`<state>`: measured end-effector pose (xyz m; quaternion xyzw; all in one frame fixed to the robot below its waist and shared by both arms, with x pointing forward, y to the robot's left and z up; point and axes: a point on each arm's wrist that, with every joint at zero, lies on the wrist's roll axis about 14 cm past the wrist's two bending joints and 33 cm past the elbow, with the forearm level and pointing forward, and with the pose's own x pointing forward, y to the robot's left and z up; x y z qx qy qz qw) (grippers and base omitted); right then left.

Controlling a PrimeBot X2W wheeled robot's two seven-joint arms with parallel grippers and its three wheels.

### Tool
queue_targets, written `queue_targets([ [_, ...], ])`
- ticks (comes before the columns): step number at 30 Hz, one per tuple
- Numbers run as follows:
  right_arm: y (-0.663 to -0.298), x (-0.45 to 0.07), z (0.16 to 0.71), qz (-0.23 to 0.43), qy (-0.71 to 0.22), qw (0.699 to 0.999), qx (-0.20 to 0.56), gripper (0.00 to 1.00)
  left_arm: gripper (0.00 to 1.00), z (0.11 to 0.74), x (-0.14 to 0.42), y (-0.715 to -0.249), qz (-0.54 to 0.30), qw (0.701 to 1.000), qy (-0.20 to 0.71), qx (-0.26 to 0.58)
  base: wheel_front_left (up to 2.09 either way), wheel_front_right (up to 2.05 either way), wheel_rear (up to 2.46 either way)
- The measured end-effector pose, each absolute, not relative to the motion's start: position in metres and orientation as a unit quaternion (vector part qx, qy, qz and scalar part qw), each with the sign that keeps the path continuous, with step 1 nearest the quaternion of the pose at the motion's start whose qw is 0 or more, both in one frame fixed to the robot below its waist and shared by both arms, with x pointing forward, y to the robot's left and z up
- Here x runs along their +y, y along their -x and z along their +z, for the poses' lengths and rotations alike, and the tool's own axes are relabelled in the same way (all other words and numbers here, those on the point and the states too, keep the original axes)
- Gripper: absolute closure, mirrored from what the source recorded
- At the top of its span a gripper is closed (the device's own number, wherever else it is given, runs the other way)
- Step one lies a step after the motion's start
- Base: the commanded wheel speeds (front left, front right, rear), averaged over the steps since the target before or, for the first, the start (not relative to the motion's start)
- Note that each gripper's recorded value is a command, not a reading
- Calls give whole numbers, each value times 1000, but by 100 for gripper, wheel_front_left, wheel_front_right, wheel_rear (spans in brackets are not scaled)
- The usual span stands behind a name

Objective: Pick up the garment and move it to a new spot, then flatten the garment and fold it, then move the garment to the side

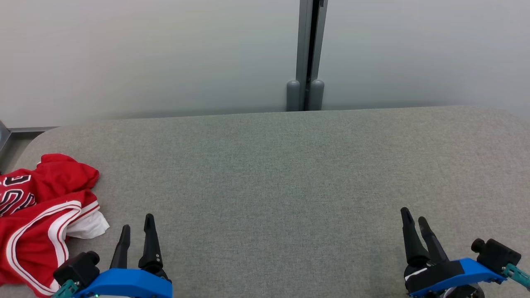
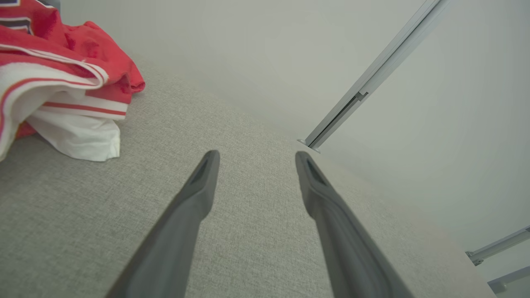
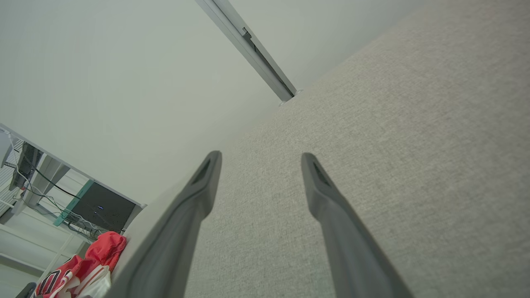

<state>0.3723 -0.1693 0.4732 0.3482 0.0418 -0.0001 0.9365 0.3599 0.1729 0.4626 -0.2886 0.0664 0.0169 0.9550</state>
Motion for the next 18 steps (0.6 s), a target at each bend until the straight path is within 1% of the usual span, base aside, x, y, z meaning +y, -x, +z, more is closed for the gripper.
queue_targets([
  [9,-372,-166,471,9,-296,954,43,0,0,464,170,-359,8,969,241,60,0,0,0],
  [18,-372,-163,473,18,-257,965,37,0,0,467,168,-358,1,979,199,49,0,0,0],
])
